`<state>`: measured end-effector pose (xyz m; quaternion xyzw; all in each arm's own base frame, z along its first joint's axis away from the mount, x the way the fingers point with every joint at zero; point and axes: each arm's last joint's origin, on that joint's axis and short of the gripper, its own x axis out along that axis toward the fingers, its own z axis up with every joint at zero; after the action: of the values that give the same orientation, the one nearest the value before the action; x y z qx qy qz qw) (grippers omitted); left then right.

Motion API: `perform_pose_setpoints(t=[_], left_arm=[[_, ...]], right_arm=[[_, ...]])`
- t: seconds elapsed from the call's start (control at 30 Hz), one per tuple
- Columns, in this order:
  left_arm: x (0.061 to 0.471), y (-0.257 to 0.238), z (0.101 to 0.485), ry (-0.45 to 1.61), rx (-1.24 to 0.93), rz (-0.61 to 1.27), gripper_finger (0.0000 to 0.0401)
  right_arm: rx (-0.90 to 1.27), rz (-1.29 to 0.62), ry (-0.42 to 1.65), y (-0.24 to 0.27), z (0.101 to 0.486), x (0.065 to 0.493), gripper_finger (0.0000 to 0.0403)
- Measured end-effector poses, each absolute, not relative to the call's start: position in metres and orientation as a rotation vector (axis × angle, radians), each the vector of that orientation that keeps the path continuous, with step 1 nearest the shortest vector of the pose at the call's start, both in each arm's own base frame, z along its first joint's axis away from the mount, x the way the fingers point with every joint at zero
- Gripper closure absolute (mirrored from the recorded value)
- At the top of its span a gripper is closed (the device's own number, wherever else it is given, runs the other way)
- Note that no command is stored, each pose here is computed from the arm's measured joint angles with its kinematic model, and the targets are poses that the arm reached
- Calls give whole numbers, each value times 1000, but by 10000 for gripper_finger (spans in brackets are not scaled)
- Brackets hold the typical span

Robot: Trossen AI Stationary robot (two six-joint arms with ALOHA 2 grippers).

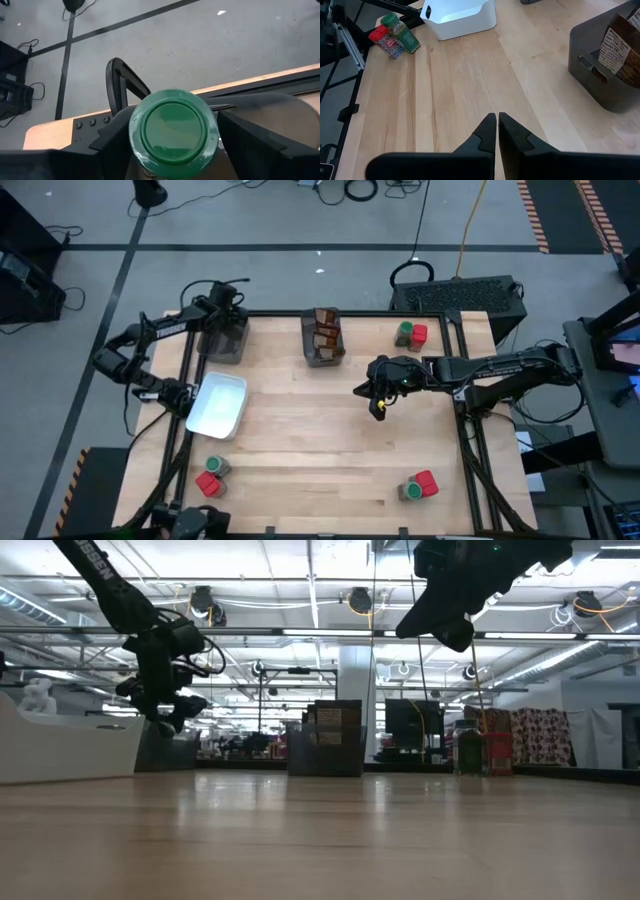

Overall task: Sort spices by type
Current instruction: Put the center green seasoning bottle into the left black bin, then put the bottom left green seasoning bottle into the left black bin

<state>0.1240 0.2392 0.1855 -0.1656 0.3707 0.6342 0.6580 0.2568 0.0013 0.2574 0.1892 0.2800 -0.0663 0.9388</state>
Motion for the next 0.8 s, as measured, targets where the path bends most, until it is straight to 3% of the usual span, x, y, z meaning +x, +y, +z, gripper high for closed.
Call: perform_pose_setpoints(t=[0.63, 0.8], left_arm=[[122, 211, 234, 680, -279, 1409, 118], [123, 186, 258, 578, -276, 1283, 118]], right_arm=[[386, -135, 571, 1, 257, 257, 403], [387, -134, 571, 1, 257, 257, 403]])
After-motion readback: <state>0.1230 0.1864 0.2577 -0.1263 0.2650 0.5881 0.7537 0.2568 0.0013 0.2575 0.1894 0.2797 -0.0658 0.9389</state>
